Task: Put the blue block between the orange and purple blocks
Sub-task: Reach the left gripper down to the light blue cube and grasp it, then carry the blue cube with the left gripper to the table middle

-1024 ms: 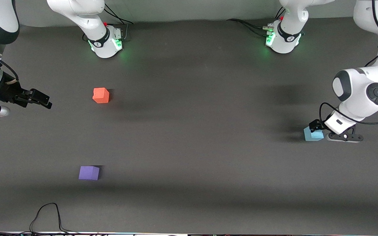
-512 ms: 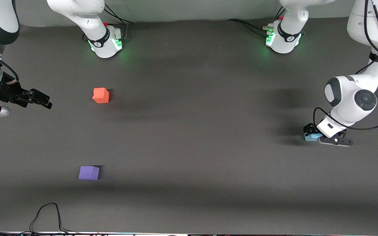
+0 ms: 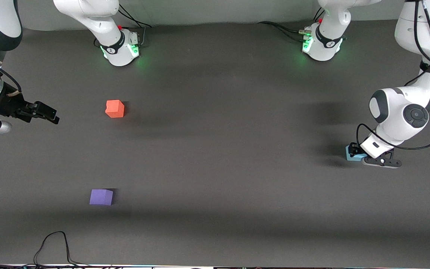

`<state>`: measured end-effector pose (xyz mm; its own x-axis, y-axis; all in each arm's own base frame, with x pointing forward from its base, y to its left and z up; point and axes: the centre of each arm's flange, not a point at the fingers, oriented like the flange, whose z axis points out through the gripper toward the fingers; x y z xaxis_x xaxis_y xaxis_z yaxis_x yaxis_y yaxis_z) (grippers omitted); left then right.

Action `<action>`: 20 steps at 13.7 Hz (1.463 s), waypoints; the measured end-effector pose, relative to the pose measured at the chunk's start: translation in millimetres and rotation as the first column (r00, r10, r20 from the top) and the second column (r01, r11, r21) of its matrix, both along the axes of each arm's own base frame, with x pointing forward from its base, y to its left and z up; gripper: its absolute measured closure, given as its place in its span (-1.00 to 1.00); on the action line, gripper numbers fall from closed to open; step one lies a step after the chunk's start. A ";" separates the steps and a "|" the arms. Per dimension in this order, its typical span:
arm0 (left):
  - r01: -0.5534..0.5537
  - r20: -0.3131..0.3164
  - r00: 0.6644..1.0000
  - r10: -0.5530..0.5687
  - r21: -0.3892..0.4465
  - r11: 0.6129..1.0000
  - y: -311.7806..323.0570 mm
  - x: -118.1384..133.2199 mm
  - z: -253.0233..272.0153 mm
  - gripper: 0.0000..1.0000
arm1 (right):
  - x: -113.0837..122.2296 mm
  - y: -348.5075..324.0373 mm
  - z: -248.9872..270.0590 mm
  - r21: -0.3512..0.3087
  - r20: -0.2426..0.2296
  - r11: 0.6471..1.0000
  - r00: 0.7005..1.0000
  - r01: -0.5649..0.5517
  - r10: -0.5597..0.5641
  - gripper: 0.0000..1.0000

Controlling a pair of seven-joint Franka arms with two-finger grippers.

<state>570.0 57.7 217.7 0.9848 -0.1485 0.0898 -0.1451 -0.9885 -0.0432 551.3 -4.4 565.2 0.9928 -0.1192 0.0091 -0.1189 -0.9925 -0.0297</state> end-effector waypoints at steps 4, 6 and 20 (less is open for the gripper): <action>-0.004 -0.012 1.000 0.004 0.000 1.000 3.4 12.2 13.4 -0.06 | 0.2 -0.5 -0.4 0.000 -0.001 1.000 1.000 0.001 -0.001 -1.00; -0.012 -0.077 0.997 0.011 -0.006 1.000 3.8 25.1 44.3 -0.06 | 0.2 -0.7 -0.6 0.000 -0.001 1.000 1.000 0.001 -0.001 -1.00; -0.273 -0.132 0.954 0.270 -0.003 0.962 -387.5 -19.7 176.5 0.13 | 0.4 -1.9 -1.2 0.000 -0.003 1.000 1.000 0.003 -0.003 -1.00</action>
<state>550.3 -329.8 394.2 0.9911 0.1267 -0.0407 0.1259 -0.9918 -0.0206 551.7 -6.3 563.9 0.9924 -0.1225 0.0064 -0.1223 -0.9921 -0.0296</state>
